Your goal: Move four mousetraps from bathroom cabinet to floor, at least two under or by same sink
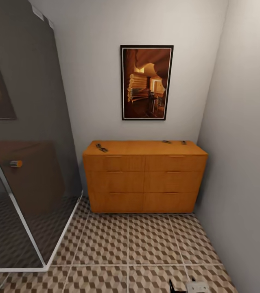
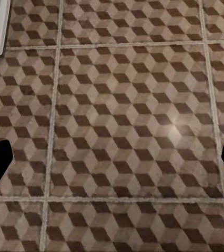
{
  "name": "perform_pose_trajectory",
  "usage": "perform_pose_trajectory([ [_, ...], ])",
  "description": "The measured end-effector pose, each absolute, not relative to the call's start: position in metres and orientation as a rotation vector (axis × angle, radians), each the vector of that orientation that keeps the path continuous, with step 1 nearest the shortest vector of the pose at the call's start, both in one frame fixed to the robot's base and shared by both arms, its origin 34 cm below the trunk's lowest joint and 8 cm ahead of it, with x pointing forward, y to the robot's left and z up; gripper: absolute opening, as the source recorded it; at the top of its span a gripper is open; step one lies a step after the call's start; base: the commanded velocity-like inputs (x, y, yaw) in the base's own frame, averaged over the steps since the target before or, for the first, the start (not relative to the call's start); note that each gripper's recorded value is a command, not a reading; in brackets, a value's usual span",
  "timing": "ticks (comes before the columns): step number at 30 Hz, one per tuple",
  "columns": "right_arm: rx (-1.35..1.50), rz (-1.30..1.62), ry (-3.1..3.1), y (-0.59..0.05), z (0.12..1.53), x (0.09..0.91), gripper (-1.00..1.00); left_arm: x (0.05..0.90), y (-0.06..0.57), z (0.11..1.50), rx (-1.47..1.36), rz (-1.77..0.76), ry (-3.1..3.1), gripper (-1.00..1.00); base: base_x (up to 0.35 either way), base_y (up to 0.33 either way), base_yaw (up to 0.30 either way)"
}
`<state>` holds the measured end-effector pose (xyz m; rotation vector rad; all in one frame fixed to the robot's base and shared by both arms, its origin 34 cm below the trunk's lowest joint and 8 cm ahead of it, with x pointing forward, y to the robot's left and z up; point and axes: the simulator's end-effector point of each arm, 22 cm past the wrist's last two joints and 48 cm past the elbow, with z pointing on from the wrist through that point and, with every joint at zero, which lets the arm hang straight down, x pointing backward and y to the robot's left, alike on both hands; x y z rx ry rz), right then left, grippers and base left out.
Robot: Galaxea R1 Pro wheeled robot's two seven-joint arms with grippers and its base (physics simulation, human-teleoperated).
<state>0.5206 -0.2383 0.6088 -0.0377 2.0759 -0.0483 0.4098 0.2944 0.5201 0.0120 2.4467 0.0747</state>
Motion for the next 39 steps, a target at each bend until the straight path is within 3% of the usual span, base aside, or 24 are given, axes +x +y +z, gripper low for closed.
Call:
perform_pose_trajectory([
  [15,-0.038,-0.049,2.076,-0.2388,0.6088,0.5207,1.0,0.4085,0.2945,0.5192,0.012,0.075,2.45,1.0,0.264,-0.007,-0.009],
  [26,-0.038,-0.05,2.073,-0.239,0.61,0.5212,1.0,0.4066,0.2941,0.5181,0.015,0.075,2.454,1.0,0.253,-0.146,-0.064],
  [39,-0.039,-0.051,2.073,-0.2396,0.6097,0.5212,1.0,0.4068,0.2888,0.5178,0.012,0.065,2.453,1.0,0.035,-0.027,-0.001],
])
